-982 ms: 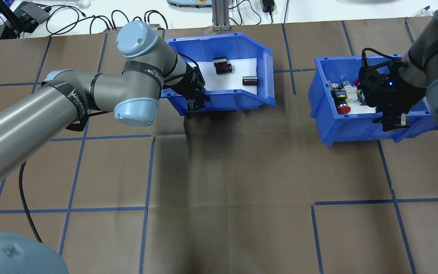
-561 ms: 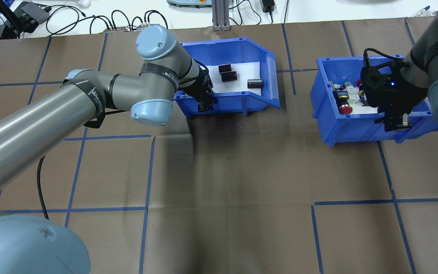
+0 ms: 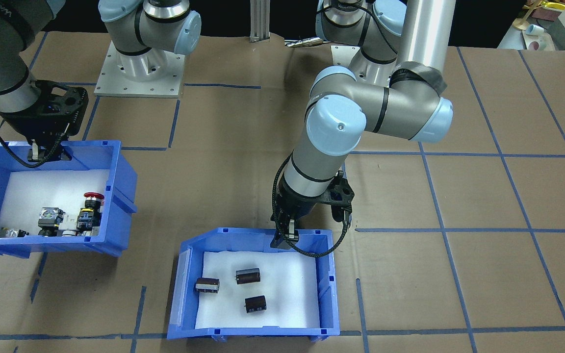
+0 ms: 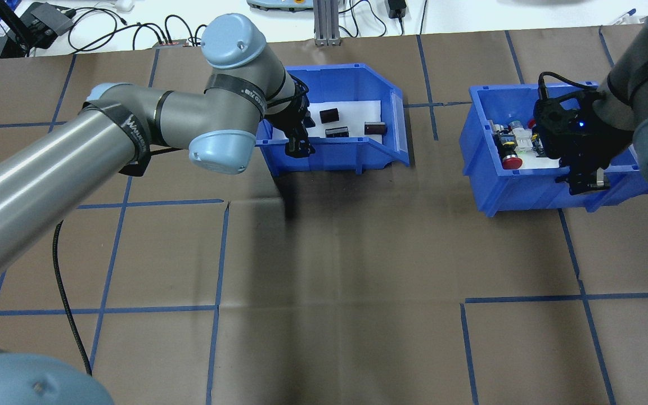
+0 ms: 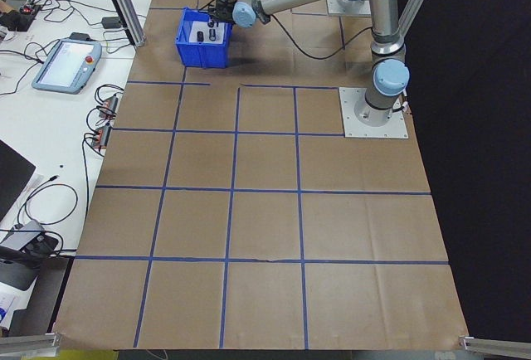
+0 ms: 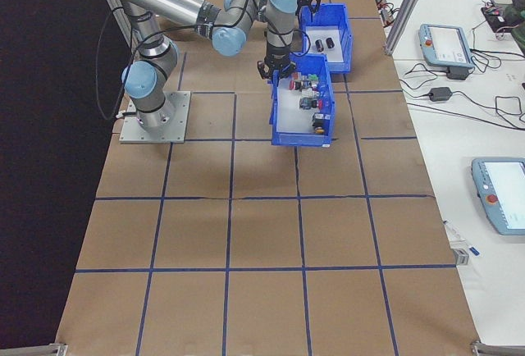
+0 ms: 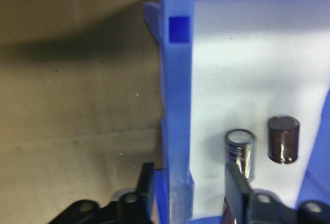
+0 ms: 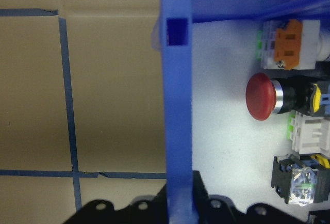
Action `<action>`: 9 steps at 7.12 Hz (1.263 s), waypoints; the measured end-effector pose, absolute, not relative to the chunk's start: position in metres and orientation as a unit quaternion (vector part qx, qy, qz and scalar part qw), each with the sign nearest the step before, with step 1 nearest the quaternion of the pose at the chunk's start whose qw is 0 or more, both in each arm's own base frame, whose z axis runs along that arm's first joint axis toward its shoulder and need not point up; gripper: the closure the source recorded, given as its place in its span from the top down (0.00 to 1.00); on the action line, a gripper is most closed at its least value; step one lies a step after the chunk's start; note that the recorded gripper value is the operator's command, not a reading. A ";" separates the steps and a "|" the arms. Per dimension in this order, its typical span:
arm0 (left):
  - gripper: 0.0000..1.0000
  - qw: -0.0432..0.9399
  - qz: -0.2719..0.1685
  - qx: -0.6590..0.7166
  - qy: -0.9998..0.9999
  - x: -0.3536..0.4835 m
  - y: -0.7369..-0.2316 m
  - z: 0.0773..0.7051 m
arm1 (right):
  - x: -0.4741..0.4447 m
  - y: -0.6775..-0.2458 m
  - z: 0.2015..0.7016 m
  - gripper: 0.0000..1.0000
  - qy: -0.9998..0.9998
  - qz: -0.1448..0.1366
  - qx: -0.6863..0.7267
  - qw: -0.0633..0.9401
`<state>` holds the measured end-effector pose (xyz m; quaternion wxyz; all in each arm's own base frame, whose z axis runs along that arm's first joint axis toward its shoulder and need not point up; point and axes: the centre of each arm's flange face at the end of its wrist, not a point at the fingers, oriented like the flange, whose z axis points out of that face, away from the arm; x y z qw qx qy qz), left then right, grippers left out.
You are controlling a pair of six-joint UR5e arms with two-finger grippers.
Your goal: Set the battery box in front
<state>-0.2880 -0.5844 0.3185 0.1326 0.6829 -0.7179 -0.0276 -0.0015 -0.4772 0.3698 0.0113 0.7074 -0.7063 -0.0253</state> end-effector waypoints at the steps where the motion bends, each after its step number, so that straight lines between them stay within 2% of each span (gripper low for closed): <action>1: 0.99 0.114 -0.035 0.667 -0.735 -0.275 -0.578 0.351 | -0.002 -0.477 0.370 0.05 -0.706 -0.026 0.707 0.012; 3: 0.99 0.080 -0.054 0.600 -0.794 -0.222 -0.559 0.420 | 0.002 -0.465 0.367 0.06 -0.708 -0.028 0.706 0.009; 6: 0.99 0.063 -0.044 0.432 -0.899 -0.155 -0.521 0.482 | 0.026 -0.395 0.359 0.06 -0.728 -0.020 0.685 0.012; 9: 0.99 0.009 -0.027 0.145 -0.989 -0.117 -0.499 0.502 | 0.080 -0.359 0.360 0.06 -0.729 -0.014 0.684 0.018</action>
